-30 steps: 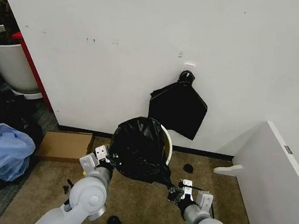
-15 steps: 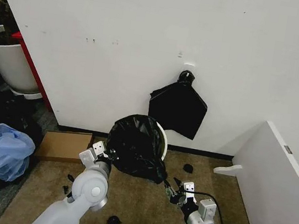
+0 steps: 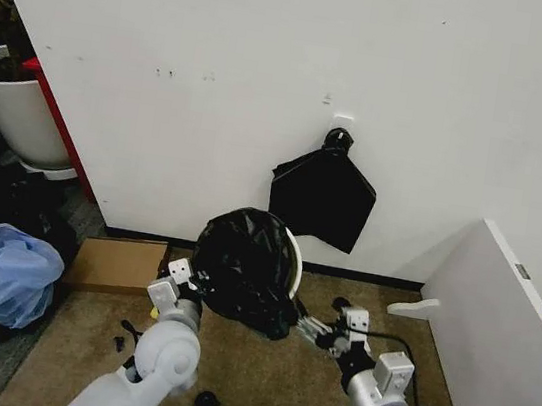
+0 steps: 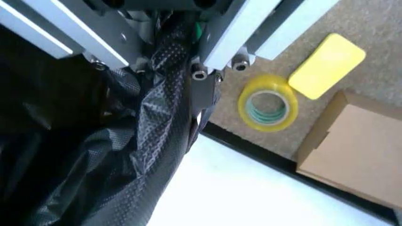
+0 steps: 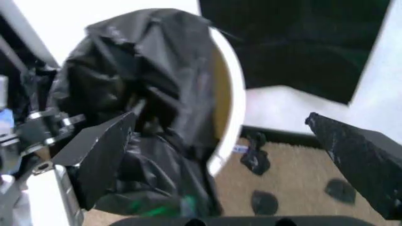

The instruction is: Place the garbage bag over the trash bin.

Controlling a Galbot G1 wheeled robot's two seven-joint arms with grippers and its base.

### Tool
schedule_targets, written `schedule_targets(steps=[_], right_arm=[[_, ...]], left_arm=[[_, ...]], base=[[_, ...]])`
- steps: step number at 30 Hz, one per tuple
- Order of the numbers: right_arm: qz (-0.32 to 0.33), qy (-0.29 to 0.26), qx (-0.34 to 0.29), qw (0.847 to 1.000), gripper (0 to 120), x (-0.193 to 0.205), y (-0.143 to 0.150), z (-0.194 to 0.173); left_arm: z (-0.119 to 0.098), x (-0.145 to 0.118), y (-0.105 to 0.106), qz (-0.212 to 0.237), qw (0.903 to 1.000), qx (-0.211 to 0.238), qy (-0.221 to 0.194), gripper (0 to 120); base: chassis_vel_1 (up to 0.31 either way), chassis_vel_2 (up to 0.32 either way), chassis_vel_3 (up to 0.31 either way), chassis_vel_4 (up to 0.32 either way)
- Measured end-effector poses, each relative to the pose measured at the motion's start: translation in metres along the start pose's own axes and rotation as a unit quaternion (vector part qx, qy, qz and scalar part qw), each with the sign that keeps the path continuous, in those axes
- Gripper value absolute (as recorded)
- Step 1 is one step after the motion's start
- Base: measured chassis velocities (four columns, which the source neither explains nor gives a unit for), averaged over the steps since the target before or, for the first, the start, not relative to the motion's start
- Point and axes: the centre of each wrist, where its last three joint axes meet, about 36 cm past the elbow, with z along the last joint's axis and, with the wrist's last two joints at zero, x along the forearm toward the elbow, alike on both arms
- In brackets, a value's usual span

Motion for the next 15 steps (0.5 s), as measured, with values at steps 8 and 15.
schedule_targets(steps=[8,15], right_arm=[[-0.042,-0.018,0.112,0.993,91,-0.012,0.025,0.025],[-0.034,0.013,0.125,0.991,67,-0.032,0.044,0.045]], left_arm=[[0.02,0.009,-0.01,0.001,0.999,-0.042,-0.013,0],[0.028,0.014,-0.013,-0.012,0.9963,-0.08,-0.029,0]], base=[[0.0,0.0,0.0,0.0],[0.0,0.0,0.0,0.0]])
